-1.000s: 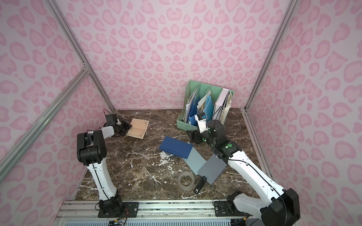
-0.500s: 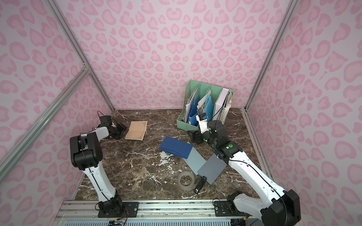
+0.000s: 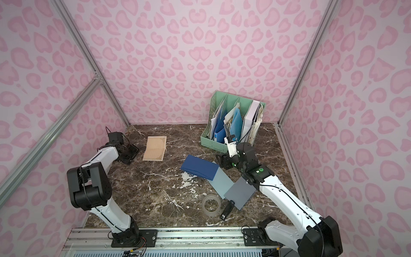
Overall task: Take the letter paper out of the envelope
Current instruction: Place the letter paper at the center of the board, then pick up the envelope from the center of the board.
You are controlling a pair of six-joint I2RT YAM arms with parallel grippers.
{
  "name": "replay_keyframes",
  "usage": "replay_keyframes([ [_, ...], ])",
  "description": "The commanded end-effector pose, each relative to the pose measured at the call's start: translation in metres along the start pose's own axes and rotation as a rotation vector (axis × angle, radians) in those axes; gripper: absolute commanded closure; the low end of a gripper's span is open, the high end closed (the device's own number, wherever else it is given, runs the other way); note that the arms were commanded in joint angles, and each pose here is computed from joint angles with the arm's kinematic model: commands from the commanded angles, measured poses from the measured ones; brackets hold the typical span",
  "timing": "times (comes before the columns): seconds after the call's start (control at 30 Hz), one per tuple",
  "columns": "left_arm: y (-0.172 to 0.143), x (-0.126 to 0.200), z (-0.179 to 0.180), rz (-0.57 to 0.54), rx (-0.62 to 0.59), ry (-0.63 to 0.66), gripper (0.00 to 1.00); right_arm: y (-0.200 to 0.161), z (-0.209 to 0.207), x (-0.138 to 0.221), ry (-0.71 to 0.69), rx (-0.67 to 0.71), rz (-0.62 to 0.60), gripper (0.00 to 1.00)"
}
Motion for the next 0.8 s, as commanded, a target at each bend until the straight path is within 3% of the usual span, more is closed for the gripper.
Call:
replay_keyframes([
  [0.0, -0.031, 0.023, 0.012, 0.080, 0.139, 0.131, 0.34, 0.001, -0.003, -0.005, -0.029, -0.004, -0.009, 0.28],
  [0.07, -0.056, 0.035, 0.002, 0.135, 0.176, 0.118, 0.34, -0.004, -0.007, -0.011, -0.050, -0.033, 0.010, 0.28],
  [0.23, -0.133, 0.058, -0.046, 0.301, 0.127, 0.029, 0.34, -0.015, -0.017, -0.018, -0.078, -0.104, 0.033, 0.28],
  [0.43, -0.217, 0.058, -0.078, 0.495, 0.149, 0.025, 0.32, -0.017, -0.025, -0.015, -0.081, -0.148, 0.019, 0.29],
  [0.53, -0.236, 0.044, -0.085, 0.556, 0.159, 0.066, 0.25, -0.015, -0.025, -0.009, -0.093, -0.142, -0.001, 0.29],
  [0.77, -0.270, 0.004, -0.108, 0.668, 0.167, 0.086, 0.29, -0.020, -0.026, 0.008, -0.119, -0.156, -0.052, 0.29],
])
Point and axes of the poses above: each gripper's point midway between its finger pads, its own x axis back along the fingers, its own z axis along the line the jaws close on, y = z × x, the point moved 9 cm from there along x, back along the fingers, and after that the axes turned 2 degrees about -x, right-handed, at the moved point
